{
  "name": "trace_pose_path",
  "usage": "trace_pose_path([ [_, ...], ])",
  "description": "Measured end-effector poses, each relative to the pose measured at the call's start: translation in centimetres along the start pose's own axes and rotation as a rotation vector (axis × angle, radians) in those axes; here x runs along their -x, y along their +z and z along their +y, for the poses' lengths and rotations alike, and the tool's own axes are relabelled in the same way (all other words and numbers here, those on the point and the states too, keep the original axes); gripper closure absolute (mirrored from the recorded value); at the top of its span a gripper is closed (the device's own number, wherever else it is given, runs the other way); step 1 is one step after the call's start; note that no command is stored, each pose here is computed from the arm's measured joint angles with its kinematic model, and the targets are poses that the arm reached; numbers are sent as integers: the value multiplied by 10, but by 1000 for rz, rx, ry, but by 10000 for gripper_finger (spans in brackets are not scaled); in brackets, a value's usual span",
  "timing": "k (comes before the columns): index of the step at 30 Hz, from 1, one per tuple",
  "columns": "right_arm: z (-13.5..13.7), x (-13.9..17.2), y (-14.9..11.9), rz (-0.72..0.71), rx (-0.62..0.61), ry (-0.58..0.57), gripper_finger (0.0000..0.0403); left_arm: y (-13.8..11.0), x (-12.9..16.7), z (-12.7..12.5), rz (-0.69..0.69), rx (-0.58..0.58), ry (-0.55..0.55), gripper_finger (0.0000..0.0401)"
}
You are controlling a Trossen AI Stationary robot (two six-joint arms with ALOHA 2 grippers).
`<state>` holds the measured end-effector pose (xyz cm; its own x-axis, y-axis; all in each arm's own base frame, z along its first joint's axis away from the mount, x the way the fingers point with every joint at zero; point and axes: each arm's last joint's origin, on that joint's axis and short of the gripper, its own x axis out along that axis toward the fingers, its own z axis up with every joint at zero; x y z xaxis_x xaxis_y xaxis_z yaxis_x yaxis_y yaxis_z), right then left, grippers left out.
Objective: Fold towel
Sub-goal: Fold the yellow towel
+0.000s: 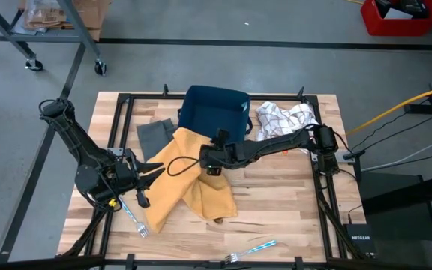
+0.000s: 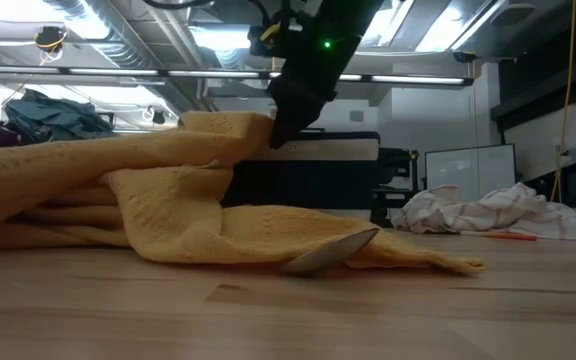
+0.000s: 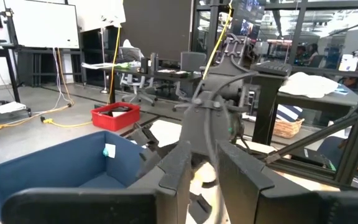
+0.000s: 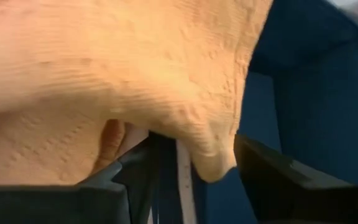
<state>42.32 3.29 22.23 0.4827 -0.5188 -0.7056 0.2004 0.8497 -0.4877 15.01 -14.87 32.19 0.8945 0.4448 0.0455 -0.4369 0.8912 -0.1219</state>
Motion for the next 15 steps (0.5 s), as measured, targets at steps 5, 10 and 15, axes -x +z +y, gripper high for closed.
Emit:
trace_pose_path([
  [5,12,9,0,-21,40,-34,223,0,0,0,0,-6,0,331],
  [10,16,12,0,-26,47,-32,251,0,0,0,0,-7,0,331],
  [15,12,9,0,-20,39,-35,278,0,0,0,0,-6,0,331],
])
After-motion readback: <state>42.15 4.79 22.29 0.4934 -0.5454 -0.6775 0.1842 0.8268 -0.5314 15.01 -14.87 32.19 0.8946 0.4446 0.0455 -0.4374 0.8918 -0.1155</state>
